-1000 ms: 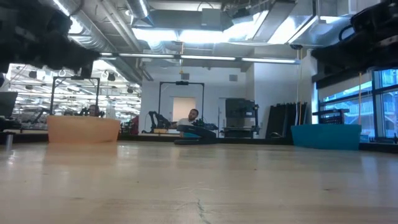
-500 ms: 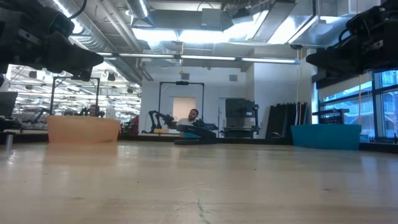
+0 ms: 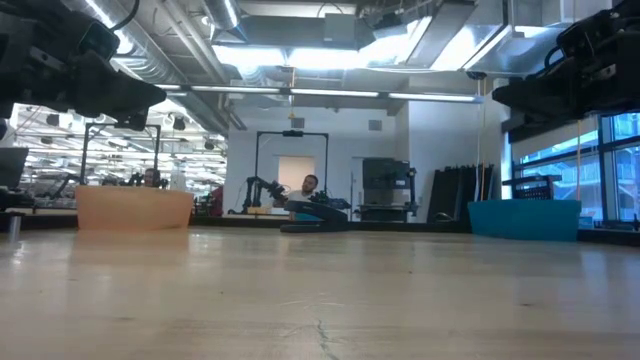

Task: Sort crayons/erasers/pens/pencils in bins
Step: Return to Home Position

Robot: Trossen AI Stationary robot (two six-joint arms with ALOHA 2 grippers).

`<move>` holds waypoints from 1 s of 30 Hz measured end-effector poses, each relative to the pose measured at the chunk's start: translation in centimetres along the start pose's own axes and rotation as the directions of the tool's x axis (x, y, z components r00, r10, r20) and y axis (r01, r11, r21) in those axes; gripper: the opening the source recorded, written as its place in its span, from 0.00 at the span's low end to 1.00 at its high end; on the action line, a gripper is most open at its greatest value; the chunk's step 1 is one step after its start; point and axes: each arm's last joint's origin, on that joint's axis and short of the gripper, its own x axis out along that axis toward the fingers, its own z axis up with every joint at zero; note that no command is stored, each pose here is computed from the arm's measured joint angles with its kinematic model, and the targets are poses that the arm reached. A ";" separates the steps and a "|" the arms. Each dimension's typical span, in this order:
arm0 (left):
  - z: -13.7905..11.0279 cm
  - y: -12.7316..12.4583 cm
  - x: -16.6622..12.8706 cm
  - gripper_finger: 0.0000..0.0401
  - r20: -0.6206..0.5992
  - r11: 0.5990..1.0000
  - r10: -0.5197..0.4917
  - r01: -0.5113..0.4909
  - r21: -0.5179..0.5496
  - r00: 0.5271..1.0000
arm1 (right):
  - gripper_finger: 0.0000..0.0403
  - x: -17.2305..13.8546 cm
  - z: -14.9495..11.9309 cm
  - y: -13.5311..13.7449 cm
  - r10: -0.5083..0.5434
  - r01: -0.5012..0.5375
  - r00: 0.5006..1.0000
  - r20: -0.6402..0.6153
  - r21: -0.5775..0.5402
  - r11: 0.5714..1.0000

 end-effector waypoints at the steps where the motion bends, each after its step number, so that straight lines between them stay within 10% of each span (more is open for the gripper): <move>1: 0.0 0.0 0.0 0.05 0.000 1.000 0.000 0.000 0.000 1.000 | 0.08 0.0 0.0 0.0 0.000 0.000 1.000 0.000 0.000 1.000; 30: 0.0 0.0 0.0 0.07 0.000 1.000 -0.001 0.001 0.000 1.000 | 0.08 0.0 0.0 0.0 0.000 0.000 1.000 0.001 0.000 1.000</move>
